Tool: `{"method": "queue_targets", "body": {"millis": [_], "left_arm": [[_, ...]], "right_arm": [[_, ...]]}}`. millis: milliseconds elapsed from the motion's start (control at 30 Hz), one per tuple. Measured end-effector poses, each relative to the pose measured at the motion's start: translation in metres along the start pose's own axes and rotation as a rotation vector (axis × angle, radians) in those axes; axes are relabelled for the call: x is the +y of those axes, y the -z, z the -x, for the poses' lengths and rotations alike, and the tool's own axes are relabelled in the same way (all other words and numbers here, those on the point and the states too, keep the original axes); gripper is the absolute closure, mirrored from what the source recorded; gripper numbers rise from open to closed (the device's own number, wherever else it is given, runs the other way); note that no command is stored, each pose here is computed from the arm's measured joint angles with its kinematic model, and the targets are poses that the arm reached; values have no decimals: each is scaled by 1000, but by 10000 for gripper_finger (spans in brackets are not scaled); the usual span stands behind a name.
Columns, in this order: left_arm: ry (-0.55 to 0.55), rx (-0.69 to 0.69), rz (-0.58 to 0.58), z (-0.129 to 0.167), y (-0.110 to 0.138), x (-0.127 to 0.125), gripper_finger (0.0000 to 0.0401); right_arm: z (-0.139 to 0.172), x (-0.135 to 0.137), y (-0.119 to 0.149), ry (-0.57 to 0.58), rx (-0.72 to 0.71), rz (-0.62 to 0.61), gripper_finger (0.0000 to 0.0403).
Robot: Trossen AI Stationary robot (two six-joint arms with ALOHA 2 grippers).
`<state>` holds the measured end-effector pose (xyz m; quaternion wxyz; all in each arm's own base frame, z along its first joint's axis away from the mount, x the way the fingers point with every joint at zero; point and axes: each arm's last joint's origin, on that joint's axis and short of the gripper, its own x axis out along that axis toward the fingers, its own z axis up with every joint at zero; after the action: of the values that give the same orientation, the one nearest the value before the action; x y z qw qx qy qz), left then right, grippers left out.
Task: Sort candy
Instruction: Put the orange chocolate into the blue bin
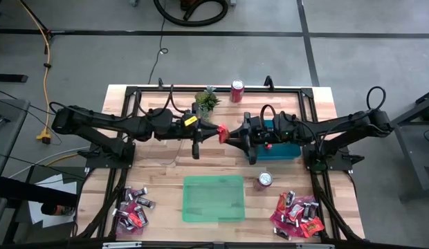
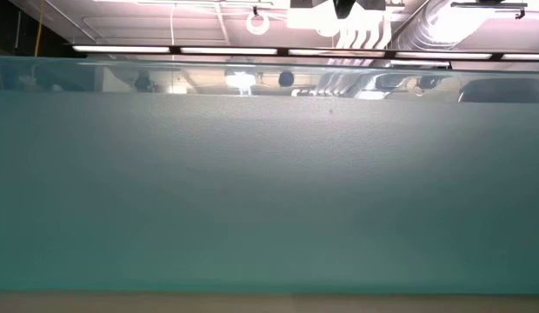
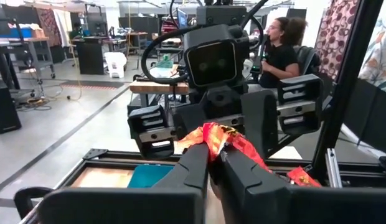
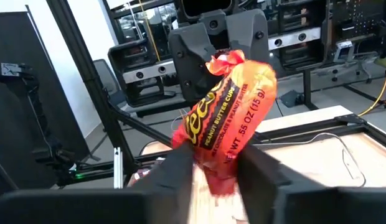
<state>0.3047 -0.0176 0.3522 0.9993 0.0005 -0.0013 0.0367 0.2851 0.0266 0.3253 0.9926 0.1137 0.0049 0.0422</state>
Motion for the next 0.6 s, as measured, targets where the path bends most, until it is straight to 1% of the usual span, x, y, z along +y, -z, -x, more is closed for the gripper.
{"method": "queue_targets", "body": {"millis": [67,100,233,367,433,500,600], "left_arm": [[-1,2,-2,0,0,-1,368],[-1,3,-1,0,0,-1,358],[-6,38,4,2,2,0,315],[-77,116,1,21,-3,5,265],[-132,177,-16,36,-5,8,243],[-173,248,-20,52,-7,12,225],[-227,344,40,75,-6,16,207]], "right_arm": [[0,0,0,0,1,1,375],[0,0,0,0,1,1,387],[2,-1,2,8,41,-2,381],[22,-6,-1,52,141,8,397],[37,-9,-4,111,198,0,395],[54,-12,-2,192,288,-8,397],[82,-17,7,335,463,-45,399]]}}
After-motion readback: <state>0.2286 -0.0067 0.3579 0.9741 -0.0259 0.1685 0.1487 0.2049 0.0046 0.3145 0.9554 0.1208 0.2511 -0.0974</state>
